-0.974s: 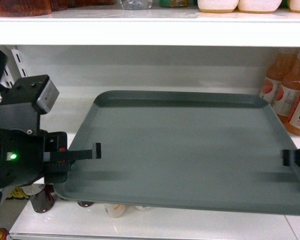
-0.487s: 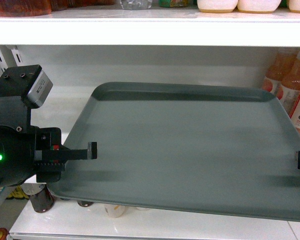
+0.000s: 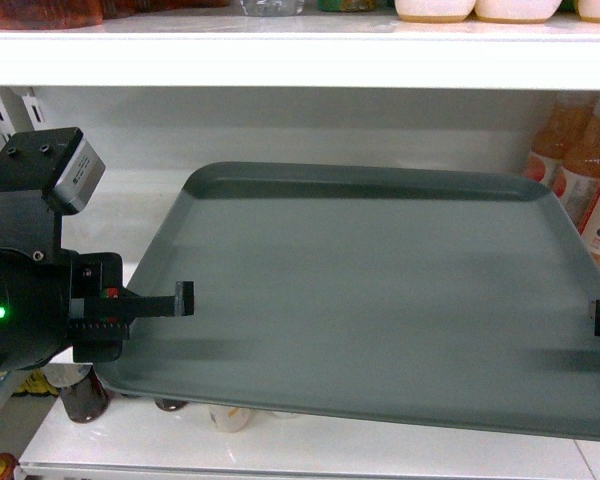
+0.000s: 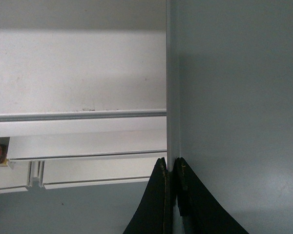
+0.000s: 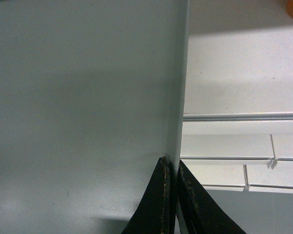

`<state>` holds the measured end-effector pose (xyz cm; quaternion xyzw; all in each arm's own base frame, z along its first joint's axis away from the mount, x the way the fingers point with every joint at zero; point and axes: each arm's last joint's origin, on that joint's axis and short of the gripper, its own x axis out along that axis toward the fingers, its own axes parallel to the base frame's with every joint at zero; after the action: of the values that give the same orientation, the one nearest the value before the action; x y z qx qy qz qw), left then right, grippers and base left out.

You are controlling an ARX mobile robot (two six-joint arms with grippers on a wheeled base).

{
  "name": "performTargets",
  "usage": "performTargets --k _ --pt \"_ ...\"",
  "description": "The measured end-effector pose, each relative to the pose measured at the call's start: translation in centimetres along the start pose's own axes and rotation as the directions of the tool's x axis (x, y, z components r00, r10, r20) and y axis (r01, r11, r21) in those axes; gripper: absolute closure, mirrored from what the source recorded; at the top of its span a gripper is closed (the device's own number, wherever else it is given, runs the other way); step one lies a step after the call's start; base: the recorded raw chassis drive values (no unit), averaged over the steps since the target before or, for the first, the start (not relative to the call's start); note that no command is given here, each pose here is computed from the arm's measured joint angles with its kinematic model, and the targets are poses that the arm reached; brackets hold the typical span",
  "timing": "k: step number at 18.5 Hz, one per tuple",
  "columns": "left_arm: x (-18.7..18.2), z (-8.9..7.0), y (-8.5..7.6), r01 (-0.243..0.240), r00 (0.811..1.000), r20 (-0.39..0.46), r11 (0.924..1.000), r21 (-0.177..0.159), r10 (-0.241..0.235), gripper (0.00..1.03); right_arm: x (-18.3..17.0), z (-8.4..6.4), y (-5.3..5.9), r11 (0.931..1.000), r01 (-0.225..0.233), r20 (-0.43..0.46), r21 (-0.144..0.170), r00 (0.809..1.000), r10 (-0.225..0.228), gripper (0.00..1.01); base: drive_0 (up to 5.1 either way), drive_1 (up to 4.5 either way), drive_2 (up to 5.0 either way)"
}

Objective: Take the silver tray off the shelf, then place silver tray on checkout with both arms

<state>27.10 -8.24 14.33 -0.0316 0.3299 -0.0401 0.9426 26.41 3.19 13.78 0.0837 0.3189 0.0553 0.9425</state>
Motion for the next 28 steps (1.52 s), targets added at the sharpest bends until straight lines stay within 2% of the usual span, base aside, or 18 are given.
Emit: performTargets --k 28 --pt "0.01 -0.07 0.05 -0.011 1.000 -0.002 0.9999 0.007 0.011 1.00 0.07 -0.11 0.11 1.0000 -0.003 -0.006 0.001 1.000 0.003 0.97 0.0 -4.29 4.4"
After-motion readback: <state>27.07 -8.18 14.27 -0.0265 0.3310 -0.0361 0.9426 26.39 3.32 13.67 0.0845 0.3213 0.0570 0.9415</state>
